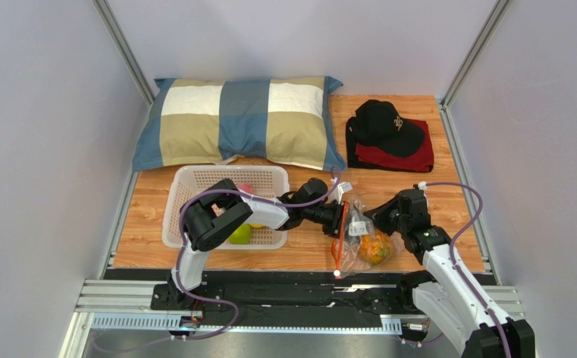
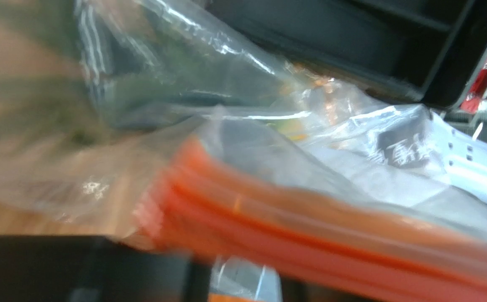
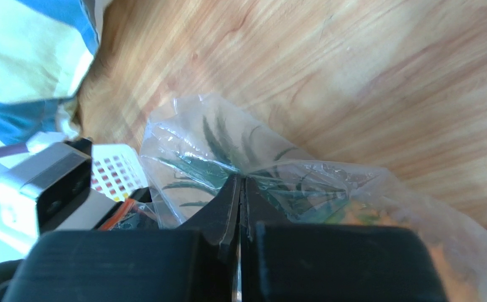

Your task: Open the zip-top bag and remove the fake food

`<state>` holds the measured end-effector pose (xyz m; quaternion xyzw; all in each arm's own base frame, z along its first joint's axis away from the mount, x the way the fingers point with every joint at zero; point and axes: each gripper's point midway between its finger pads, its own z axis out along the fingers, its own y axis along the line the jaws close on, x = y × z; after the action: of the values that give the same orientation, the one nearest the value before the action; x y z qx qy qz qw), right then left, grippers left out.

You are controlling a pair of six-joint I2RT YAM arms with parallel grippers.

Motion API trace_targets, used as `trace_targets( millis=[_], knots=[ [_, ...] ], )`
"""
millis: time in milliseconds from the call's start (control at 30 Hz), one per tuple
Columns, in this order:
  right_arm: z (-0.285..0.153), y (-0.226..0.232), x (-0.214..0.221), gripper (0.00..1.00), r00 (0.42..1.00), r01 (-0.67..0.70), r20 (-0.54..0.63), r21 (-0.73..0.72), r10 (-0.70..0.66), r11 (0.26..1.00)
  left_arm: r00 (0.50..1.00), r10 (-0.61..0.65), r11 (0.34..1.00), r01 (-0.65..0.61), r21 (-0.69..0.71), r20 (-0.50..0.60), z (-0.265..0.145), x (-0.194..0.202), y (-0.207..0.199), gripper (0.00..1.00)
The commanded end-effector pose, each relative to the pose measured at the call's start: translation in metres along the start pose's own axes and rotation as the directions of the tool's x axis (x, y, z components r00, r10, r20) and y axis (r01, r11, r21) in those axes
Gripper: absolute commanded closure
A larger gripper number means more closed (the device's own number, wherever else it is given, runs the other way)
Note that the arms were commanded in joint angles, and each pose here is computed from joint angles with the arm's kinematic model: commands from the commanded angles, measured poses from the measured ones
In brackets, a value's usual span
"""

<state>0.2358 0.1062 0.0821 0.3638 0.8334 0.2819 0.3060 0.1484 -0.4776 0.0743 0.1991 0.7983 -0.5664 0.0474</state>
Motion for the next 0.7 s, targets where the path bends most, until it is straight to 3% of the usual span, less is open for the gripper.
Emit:
trace_targets(
  millis=[0, 33, 100, 200, 433, 533, 667],
  knots=[
    [-0.019, -0.007, 0.013, 1.0, 0.995, 0.075, -0.074, 0.065, -0.07, 0.995, 0.977, 0.181, 0.983, -0.183, 0.006, 0.113, 0.004, -0.028, -0.023, 0.74],
    [-0.023, -0.008, 0.01, 1.0, 0.994, 0.09, -0.065, 0.086, -0.084, 0.992, 0.977, 0.182, 0.983, -0.18, -0.025, 0.111, 0.002, -0.028, -0.019, 0.75],
    [-0.026, -0.01, 0.003, 1.0, 0.994, 0.107, -0.04, 0.114, -0.103, 0.988, 0.966, 0.228, 0.973, -0.223, -0.051, 0.123, -0.006, -0.032, -0.024, 0.9],
    [-0.029, -0.013, -0.001, 1.0, 0.991, 0.132, -0.03, 0.145, -0.129, 0.981, 0.954, 0.268, 0.961, -0.255, -0.11, 0.133, -0.017, -0.036, -0.026, 1.0],
    [-0.039, -0.023, -0.026, 1.0, 0.979, 0.181, 0.046, 0.269, -0.2, 0.946, 0.953, 0.272, 0.955, -0.249, -0.161, 0.136, -0.032, -0.033, -0.028, 0.99],
    [-0.045, -0.022, -0.037, 1.0, 0.972, 0.187, 0.082, 0.296, -0.219, 0.937, 0.959, 0.255, 0.961, -0.237, -0.141, 0.126, -0.029, -0.029, -0.027, 0.81],
    [-0.05, -0.019, -0.045, 0.97, 0.964, 0.203, 0.1, 0.323, -0.246, 0.925, 0.968, 0.234, 0.971, -0.228, -0.07, 0.092, -0.026, -0.011, -0.036, 0.81]
  ],
)
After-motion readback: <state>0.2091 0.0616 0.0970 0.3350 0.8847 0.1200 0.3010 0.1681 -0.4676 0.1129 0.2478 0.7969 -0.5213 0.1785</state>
